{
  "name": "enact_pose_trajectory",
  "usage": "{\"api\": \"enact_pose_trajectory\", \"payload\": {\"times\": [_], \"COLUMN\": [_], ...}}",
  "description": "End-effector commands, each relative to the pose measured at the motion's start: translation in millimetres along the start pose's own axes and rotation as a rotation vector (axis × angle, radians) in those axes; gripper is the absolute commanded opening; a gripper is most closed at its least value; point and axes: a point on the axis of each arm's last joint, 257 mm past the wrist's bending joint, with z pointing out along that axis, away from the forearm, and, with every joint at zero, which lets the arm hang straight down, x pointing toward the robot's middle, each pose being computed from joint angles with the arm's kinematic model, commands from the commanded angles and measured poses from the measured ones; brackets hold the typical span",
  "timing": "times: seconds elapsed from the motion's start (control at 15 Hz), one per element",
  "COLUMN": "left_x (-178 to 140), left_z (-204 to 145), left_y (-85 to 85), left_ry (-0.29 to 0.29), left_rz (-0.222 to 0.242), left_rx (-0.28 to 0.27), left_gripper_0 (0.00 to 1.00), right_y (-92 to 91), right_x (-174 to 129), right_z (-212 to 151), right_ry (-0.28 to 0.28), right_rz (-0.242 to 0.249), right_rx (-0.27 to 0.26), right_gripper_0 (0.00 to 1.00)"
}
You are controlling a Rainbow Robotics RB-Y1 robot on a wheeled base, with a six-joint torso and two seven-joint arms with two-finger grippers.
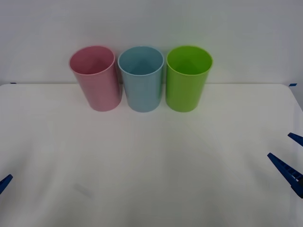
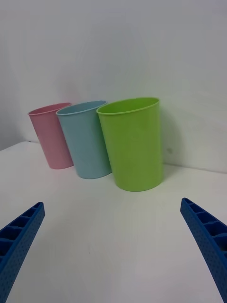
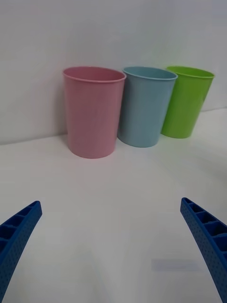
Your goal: Grasp the object on the table and drop it into the matching bin: aluminum can to the light blue bin, PET bottle to the pink bin.
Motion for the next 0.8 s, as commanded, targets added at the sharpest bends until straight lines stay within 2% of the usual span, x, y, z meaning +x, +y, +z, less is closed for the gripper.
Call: {"api": "enact_pose_trajectory", "payload": {"times": [0.07, 0.53, 0.8], "left_x": [3.9, 5.5, 5.5], "left_z": [2.8, 25.1, 25.1], "left_y": [-6.5, -23.5, -23.5], "left_ry": [-0.003, -0.024, -0.024], "left_rz": [-0.015, -0.040, -0.040], "left_rx": [0.013, 0.071, 0.071], "left_gripper_0": [1.00, 1.00, 1.00], "right_y": [0.0, 0.0, 0.0], "right_x": [0.0, 0.0, 0.0], "right_z": [0.0, 0.0, 0.0], "right_ry": [0.000, 0.000, 0.000], "right_rz": [0.000, 0.000, 0.000], "right_rx": [0.000, 0.000, 0.000], "right_gripper_0": [1.00, 1.00, 1.00]}}
